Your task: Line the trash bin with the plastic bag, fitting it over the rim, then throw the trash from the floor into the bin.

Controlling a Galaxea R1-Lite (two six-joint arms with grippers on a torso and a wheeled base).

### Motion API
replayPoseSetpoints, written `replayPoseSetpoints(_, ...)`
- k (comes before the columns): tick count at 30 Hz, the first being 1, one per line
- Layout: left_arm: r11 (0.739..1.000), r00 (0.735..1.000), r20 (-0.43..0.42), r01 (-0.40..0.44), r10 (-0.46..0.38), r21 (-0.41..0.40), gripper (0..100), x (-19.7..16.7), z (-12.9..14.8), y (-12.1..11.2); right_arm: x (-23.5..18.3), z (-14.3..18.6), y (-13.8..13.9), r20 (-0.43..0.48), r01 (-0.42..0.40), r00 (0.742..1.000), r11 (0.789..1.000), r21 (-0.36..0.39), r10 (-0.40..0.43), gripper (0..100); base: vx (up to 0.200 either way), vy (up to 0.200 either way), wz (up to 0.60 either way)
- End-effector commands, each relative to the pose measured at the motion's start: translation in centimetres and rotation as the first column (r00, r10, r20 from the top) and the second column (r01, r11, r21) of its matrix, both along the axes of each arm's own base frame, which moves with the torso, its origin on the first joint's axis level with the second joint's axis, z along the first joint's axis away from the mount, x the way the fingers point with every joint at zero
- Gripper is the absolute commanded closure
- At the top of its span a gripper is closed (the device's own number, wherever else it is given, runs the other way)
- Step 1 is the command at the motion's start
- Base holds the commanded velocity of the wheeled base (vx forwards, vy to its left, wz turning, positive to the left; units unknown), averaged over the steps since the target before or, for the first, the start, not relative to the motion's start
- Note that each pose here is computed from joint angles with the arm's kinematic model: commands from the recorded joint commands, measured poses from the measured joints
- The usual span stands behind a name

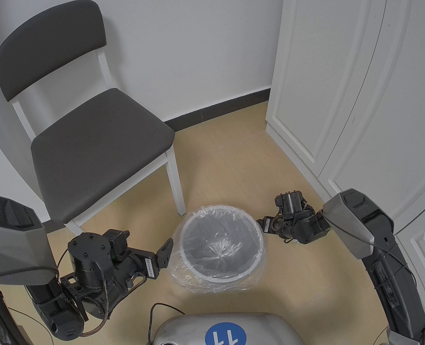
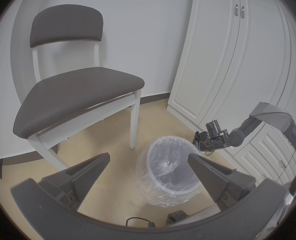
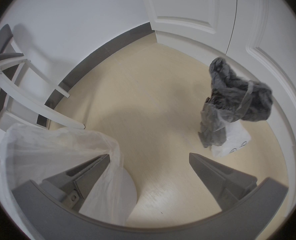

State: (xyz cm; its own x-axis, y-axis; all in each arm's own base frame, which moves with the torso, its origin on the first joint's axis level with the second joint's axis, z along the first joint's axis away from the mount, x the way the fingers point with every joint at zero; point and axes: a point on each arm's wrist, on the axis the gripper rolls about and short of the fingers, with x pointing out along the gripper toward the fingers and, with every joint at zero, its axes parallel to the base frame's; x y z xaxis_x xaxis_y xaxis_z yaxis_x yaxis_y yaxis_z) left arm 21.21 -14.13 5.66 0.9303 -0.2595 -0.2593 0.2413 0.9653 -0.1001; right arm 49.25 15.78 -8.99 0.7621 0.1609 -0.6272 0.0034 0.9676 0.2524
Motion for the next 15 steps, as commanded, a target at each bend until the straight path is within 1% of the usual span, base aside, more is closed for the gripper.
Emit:
replayPoseSetpoints(1,1.0,0.999,0.028,0.021,-0.021,-0.02,0,-0.7,1.0,-0.1,-1.4,5.0,-0.9,0.051,-0.002,0.999,1.0,-0.018,0.003,0,0.0,0.0,0.0)
replayPoseSetpoints(3,0.999,0.999,0.042,0.022,-0.021,-0.028,0,-0.9,1.4,0.0,-2.0,5.5,-1.0,0.073,-0.008,0.997,0.999,-0.036,0.011,0,0.0,0.0,0.0)
replayPoseSetpoints(5,0.999,0.998,0.059,0.024,-0.022,-0.041,0,-0.9,2.0,0.1,-2.9,6.6,-1.3,0.132,-0.02,0.991,0.996,-0.089,0.032,0,0.0,0.0,0.0)
replayPoseSetpoints(7,0.999,0.998,0.052,0.024,-0.022,-0.035,0,-1.0,1.8,0.1,-3.6,7.9,-1.5,0.195,-0.04,0.979,0.991,-0.129,0.064,0,0.0,0.0,0.0)
replayPoseSetpoints(9,0.999,0.999,0.042,0.024,-0.023,-0.027,0,-1.1,1.6,0.2,-4.4,9.2,-1.5,0.243,-0.049,0.967,0.988,-0.144,0.083,0,0.0,0.0,0.0)
replayPoseSetpoints(11,1.0,0.999,0.03,0.021,-0.02,-0.016,0,-1.4,1.4,0.5,-5.5,10.4,-1.5,0.27,-0.053,0.958,0.987,-0.15,0.092,0,0.0,0.0,0.0)
replayPoseSetpoints(15,1.0,1.0,0.01,0.007,-0.007,-0.002,0,-1.7,1.1,1.0,-7.5,12.1,-0.6,0.292,-0.095,0.946,0.98,-0.173,0.143,0,0.0,0.0,0.0)
